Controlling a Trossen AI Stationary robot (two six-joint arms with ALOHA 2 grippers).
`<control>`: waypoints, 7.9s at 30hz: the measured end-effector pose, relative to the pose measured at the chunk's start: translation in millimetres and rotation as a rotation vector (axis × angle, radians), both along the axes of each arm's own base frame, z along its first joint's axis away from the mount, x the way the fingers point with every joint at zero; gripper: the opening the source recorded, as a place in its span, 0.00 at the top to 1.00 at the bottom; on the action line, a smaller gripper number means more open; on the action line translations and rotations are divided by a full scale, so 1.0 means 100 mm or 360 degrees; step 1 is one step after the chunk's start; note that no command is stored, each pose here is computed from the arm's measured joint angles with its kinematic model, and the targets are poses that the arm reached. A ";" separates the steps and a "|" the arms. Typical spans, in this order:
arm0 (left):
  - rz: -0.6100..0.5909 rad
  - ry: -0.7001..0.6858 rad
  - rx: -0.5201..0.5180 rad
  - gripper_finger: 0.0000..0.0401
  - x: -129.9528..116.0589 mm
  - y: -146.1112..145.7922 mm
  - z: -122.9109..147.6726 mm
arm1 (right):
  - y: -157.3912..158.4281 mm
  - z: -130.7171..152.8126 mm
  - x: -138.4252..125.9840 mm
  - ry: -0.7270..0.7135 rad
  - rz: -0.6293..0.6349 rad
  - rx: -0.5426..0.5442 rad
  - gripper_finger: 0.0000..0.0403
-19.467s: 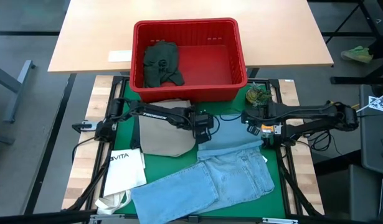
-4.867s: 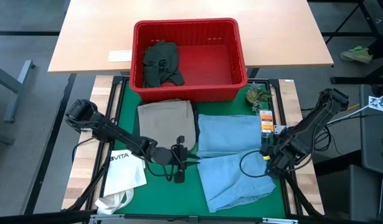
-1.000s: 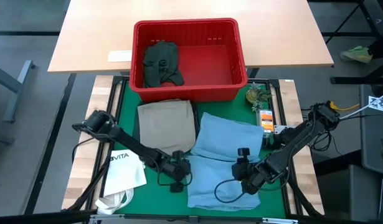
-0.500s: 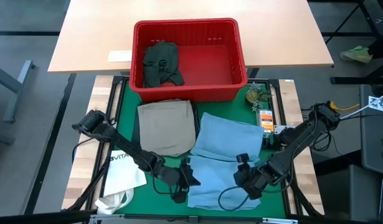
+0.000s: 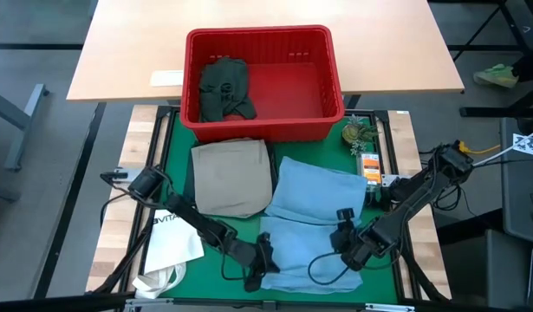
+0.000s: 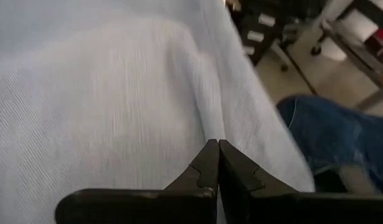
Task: Fold Laundry from Bin
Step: Fold the light blue pants
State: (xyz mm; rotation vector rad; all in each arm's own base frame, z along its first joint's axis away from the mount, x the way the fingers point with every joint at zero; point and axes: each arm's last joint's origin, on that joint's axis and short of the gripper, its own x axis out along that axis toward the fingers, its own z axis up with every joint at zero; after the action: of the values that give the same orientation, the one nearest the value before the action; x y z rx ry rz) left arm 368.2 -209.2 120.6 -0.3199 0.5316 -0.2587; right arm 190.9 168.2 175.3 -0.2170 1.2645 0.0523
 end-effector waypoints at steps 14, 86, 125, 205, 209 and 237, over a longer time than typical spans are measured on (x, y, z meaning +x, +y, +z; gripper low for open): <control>-0.0152 0.0352 0.0095 1.00 -0.14 -0.08 -0.30 | -0.08 -0.19 -0.12 0.0154 -0.0030 0.0024 0.64; -0.0180 -0.0004 0.0075 1.00 -0.40 -0.31 0.55 | 1.15 0.09 0.00 -0.0280 0.0577 0.0371 0.64; -0.0072 -0.0111 0.0061 0.58 -0.35 -0.36 0.48 | 1.34 0.17 0.13 -0.0153 0.0618 0.1070 0.26; -0.0054 -0.0118 0.0066 0.58 -0.34 -0.34 0.48 | 1.44 -0.27 0.32 0.0161 -0.0029 0.0110 0.59; -0.0053 -0.0117 0.0064 0.58 -0.33 -0.33 0.48 | 1.41 -0.27 0.36 0.0149 -0.0048 0.0088 0.78; -0.0301 0.0274 0.0449 0.58 -0.73 -0.44 0.39 | 1.11 -0.02 0.96 0.0205 -0.0144 0.0270 0.85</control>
State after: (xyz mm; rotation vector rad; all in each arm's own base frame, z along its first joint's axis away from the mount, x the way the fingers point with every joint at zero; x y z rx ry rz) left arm 295.4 -253.1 159.8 -0.0168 0.7605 -0.3366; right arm 287.2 279.1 173.3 -0.0097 1.3888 0.0969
